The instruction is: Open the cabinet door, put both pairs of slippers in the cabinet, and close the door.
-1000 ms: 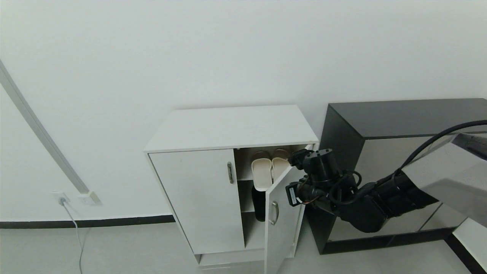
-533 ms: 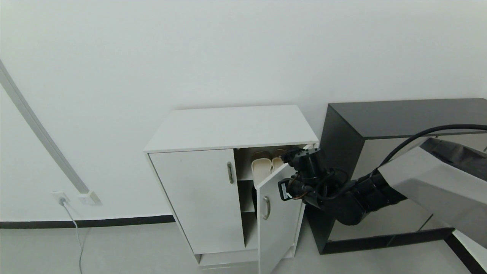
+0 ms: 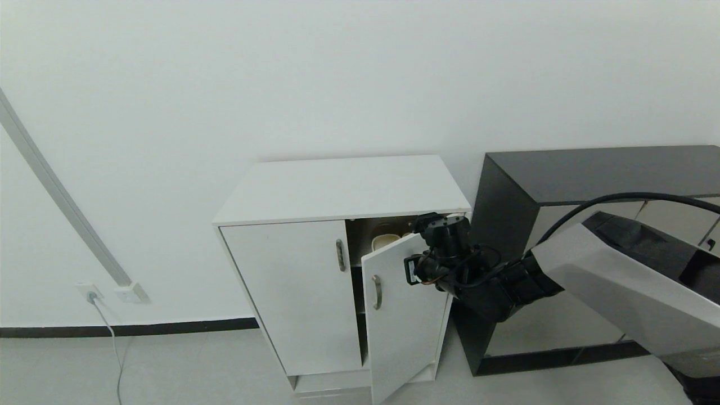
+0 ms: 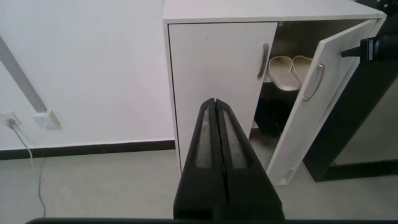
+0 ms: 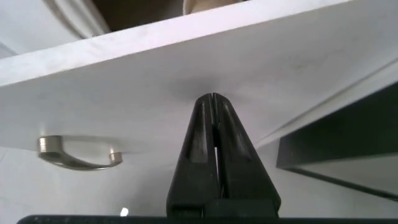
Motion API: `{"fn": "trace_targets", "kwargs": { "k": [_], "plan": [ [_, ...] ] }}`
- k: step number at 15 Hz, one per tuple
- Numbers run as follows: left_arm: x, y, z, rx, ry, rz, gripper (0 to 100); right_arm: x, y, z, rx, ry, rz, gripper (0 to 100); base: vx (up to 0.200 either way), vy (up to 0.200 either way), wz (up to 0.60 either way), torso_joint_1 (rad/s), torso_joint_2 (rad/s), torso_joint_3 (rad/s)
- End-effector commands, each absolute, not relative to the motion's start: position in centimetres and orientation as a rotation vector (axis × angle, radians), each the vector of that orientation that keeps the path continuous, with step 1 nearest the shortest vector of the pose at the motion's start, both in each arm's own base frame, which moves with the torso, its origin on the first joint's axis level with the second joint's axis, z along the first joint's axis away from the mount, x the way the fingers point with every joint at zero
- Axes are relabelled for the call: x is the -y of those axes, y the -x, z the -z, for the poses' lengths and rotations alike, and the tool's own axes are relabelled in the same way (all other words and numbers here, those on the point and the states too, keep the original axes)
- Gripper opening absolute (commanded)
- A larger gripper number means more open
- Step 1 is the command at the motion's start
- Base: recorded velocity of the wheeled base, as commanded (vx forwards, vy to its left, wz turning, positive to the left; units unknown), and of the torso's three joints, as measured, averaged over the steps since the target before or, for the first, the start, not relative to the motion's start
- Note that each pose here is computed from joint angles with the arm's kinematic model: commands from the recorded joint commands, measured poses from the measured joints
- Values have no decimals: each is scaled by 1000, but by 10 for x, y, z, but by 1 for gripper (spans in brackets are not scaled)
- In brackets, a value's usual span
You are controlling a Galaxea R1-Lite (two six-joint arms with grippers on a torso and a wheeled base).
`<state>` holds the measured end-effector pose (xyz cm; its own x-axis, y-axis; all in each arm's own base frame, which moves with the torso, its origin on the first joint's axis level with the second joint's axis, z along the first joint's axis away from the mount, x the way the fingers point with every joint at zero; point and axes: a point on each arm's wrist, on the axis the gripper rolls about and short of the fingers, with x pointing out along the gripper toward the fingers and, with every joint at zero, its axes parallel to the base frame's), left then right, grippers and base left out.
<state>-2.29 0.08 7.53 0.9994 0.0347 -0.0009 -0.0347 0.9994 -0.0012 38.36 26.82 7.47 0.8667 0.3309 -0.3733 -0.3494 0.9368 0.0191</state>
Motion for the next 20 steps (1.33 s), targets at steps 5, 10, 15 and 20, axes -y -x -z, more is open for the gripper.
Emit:
{"fn": "trace_targets", "kwargs": {
  "k": [5, 10, 15, 20],
  "plan": [
    [-1, 23, -75, -2, 2, -35, 0, -275, -400, -73, -343, 30, -353, 0, 0, 0, 0, 0, 0, 0],
    [-1, 23, -75, -2, 2, -35, 0, -277, -418, -66, -314, 14, -338, 0, 0, 0, 0, 0, 0, 0],
    [-1, 23, -75, -2, 2, -35, 0, -276, -431, -67, -281, -3, -325, 0, 0, 0, 0, 0, 0, 0],
    [-1, 23, -75, -2, 2, -35, 0, -280, -437, -67, -260, -12, -327, 0, 0, 0, 0, 0, 0, 0]
  ]
}}
